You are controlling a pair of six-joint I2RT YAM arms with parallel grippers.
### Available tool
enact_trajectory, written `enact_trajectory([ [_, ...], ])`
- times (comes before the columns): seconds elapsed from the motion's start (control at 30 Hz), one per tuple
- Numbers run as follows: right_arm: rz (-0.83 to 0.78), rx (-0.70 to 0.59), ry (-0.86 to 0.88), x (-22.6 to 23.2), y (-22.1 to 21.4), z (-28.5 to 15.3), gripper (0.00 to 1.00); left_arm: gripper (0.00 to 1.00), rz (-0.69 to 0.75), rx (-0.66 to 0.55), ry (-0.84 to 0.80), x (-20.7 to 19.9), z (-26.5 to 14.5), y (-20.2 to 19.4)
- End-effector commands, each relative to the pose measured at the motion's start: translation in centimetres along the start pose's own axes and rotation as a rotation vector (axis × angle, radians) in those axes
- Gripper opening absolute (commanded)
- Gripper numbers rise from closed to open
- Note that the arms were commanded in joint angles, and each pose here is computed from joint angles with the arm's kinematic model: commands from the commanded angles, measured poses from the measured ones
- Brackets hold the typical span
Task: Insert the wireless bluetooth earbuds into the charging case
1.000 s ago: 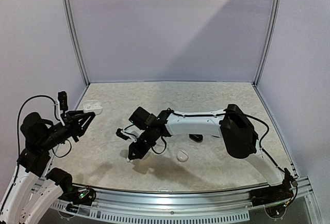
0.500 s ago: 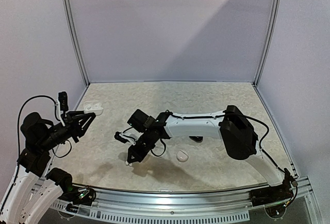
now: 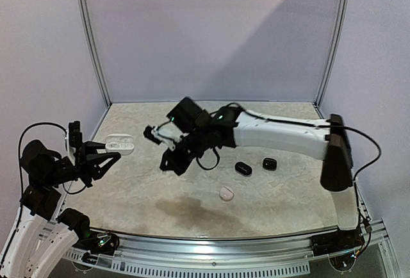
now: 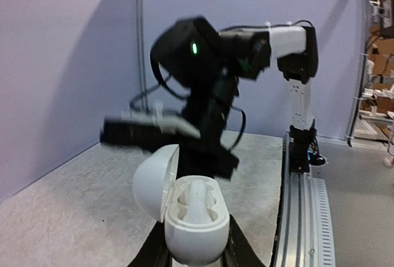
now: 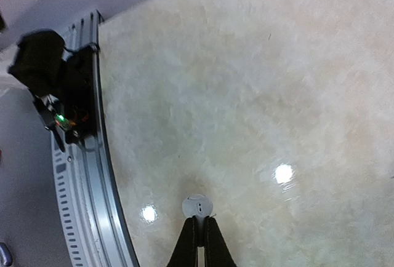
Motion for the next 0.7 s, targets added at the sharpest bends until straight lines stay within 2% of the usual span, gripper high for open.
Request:
enact_trajectory([
  [0.0,-0.108,-0.272,-0.071,2.7,5.3,-10.2,0.00,0.00,0.182,-0.067,-0.214,-3.2,-0.5,2.3],
  [0.17,-0.327,-0.466,-0.114,7.8,6.6,-16.3,0.00,0.00,0.247,-0.081,-0.307,-4.4,-0.6,3.0],
  [0.23,-0.376,-0.503,-0.087,9.8,6.8,-17.2,0.00,0.00,0.247,-0.063,-0.341,-4.9,-0.5,2.8],
  [0.47,-0.641,-0.491,0.056,17.5,4.5,-16.5,0.00,0.00,0.256,-0.065,-0.385,-5.6,-0.4,3.5],
  [0.67,-0.705,-0.455,0.061,18.8,3.6,-15.4,0.00,0.00,0.226,-0.057,-0.374,-5.6,-0.3,3.4],
])
Point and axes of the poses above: each gripper's point midway between its finger pads, its own z axis out along the fingers, its own x axis along the line the jaws close on, y = z × x, the point moved 3 cm from there along -z, back along the fingers, and after that the axes turned 11 degrees about z, right-handed, at the moved point
